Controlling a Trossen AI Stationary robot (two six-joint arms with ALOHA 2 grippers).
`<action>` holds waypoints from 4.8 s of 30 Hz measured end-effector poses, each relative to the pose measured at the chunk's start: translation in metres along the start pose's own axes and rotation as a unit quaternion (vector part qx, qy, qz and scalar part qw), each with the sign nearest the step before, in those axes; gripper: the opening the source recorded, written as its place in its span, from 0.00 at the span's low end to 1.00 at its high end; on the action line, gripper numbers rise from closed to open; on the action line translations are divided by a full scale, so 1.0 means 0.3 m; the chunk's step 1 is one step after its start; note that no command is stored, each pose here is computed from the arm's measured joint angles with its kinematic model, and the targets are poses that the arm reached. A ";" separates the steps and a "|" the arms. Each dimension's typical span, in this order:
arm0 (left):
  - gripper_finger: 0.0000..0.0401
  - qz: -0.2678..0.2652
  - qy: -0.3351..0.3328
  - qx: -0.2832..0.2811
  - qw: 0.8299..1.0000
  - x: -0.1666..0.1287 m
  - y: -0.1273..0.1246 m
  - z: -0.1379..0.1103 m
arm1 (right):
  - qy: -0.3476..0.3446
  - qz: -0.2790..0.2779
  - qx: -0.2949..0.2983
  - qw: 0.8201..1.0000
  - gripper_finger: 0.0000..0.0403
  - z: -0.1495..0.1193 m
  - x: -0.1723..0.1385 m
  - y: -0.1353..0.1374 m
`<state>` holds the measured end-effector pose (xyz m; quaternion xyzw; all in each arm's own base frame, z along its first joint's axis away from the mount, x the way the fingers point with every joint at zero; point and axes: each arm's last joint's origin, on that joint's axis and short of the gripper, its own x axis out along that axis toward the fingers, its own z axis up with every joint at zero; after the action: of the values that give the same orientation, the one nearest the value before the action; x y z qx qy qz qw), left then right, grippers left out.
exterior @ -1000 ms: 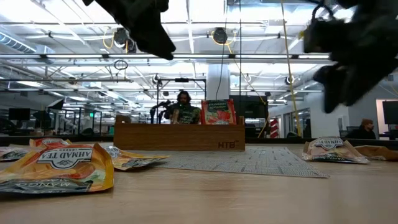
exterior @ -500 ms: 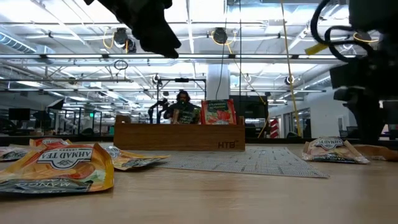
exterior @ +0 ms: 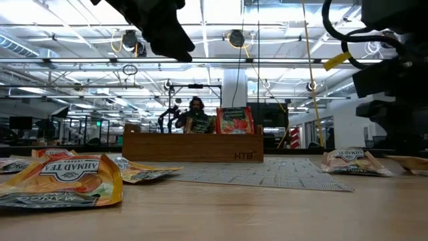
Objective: Pick & Place Tea
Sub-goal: Put the brown tea bag into the wooden organizer
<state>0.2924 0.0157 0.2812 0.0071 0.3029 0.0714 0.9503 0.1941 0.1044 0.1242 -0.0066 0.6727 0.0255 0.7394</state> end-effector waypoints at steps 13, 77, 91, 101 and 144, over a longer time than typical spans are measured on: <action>0.77 0.000 0.000 0.001 1.000 0.000 0.000 0.000 | -0.011 0.013 0.031 0.999 0.02 -0.050 0.074 -0.069; 0.71 -0.041 -0.113 -0.144 0.982 0.270 -0.030 0.013 | -0.430 -0.447 -0.101 0.778 0.00 0.305 -0.231 -0.225; 0.33 -0.043 -0.111 -0.141 0.983 0.270 -0.031 0.012 | -0.462 -0.428 -0.103 0.770 0.00 0.313 -0.245 -0.221; 0.04 -0.045 -0.096 -0.088 0.990 0.272 -0.032 0.002 | -0.462 -0.424 -0.110 0.771 0.00 0.311 -0.242 -0.208; 0.04 -0.037 -0.447 0.048 0.892 0.146 -0.110 -0.204 | -0.573 -0.069 -0.072 0.814 0.46 0.425 -0.508 -0.362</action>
<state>0.2968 -0.0127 0.2042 0.0725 -0.1512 0.0109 0.9858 0.3116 -0.0026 0.2853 -0.0902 0.1214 0.0216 0.9883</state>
